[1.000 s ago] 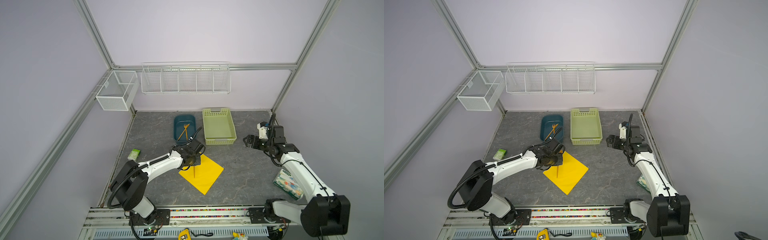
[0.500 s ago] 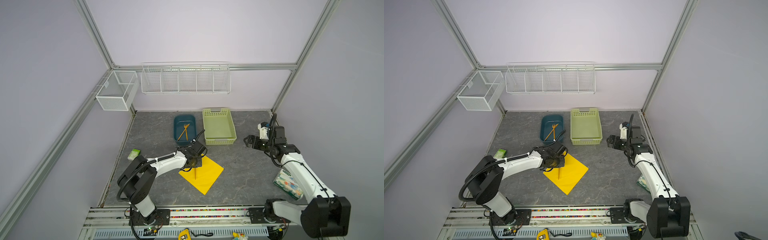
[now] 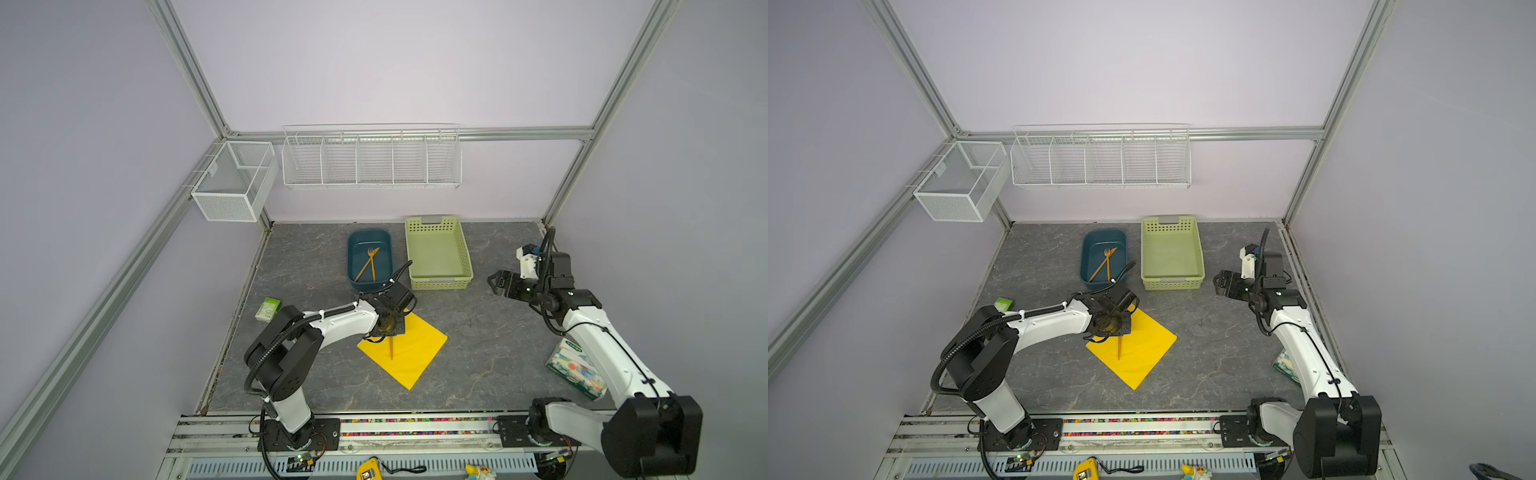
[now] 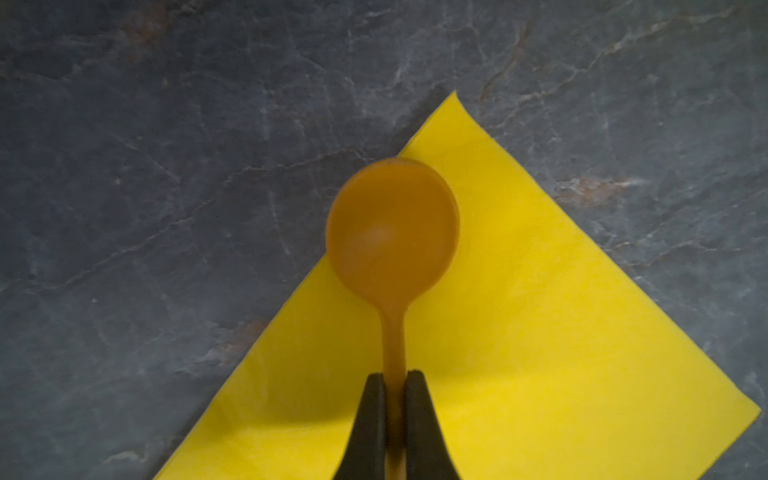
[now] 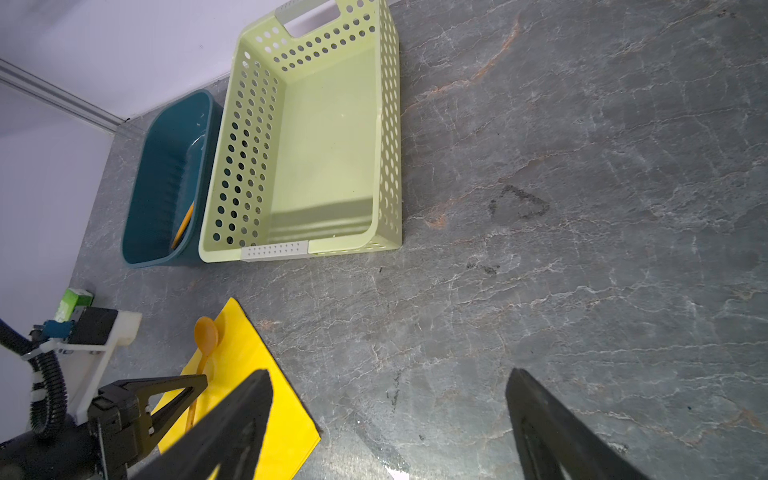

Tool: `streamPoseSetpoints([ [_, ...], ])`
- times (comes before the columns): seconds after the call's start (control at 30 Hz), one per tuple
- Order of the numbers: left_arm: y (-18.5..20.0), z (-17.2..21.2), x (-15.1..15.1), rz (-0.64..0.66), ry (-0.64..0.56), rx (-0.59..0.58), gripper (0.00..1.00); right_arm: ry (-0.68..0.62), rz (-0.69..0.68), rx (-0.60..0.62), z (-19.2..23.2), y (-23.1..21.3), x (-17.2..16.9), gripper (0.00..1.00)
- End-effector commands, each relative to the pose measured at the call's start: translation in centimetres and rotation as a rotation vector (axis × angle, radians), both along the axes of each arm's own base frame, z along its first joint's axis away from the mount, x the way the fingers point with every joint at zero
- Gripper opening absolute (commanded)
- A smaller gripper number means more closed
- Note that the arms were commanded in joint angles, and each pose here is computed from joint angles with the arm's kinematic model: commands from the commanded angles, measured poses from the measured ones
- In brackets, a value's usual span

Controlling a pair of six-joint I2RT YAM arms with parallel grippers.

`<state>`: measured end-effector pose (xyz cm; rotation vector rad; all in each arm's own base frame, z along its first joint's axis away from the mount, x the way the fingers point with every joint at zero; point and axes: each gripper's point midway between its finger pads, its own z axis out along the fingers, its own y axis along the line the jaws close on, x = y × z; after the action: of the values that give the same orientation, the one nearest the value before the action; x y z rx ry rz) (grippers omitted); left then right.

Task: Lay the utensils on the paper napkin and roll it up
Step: 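Lower the spoon onto the yellow napkin and open the left gripper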

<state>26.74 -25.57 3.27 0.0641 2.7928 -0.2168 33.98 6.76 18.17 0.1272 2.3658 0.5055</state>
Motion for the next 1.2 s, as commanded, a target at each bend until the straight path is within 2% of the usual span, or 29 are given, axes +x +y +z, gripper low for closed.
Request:
streamPoseSetpoints([
  [0.0, -0.12, 0.18, 0.45, 0.016, -0.011, 0.016, 0.00, -0.014, 0.015, -0.003, -0.06, -0.05, -0.30, 0.91],
  [0.47, 0.12, -0.41, 0.36, 0.023, 0.011, 0.046, 0.00, -0.018, 0.015, 0.001, 0.12, -0.10, -0.40, 0.91],
  [0.9, 0.59, -0.33, 0.26, 0.037, 0.012, 0.066, 0.12, -0.024, 0.016, 0.006, 0.38, -0.10, -0.45, 0.91],
  [1.17, 0.52, -0.21, 0.32, 0.033, 0.010, 0.062, 0.16, -0.024, 0.016, 0.009, 0.37, -0.13, -0.42, 0.91],
])
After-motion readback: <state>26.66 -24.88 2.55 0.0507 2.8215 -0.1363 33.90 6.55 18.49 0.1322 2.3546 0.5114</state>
